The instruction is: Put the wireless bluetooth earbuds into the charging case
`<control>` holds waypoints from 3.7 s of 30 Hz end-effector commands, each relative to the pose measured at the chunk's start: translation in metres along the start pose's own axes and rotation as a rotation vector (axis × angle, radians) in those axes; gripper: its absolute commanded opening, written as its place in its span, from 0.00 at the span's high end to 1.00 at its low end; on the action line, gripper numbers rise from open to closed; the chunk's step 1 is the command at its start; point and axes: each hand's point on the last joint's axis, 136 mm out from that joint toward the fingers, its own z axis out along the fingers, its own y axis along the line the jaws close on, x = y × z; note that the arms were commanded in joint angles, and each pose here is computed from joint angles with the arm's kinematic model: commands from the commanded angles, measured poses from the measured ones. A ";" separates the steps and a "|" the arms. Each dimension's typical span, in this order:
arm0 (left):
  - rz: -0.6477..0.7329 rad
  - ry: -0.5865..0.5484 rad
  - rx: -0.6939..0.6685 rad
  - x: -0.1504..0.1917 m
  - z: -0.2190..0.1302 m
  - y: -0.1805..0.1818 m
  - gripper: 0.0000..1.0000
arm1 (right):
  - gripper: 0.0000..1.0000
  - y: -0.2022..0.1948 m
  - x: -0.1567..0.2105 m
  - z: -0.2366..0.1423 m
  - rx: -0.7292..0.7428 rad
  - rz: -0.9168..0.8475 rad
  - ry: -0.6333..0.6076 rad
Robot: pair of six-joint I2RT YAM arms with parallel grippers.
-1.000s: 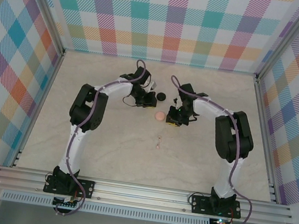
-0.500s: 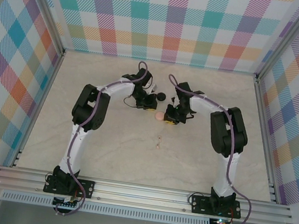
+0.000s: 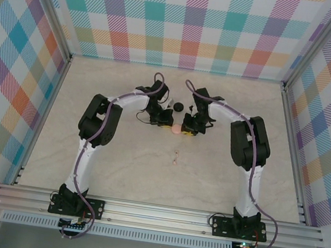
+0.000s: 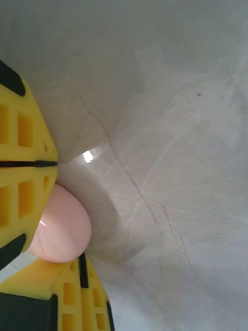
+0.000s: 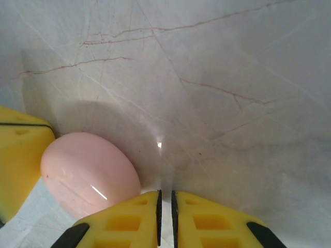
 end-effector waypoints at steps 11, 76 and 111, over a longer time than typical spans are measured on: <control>-0.031 -0.037 -0.154 0.021 -0.036 0.010 0.83 | 0.74 -0.017 -0.008 -0.014 0.133 -0.032 -0.054; -0.147 0.002 0.333 0.019 0.008 -0.031 0.61 | 0.79 0.020 0.006 0.004 -0.238 0.049 0.021; 0.092 -0.407 0.389 0.000 -0.129 -0.075 0.76 | 0.56 0.039 0.014 -0.161 -0.376 -0.156 -0.356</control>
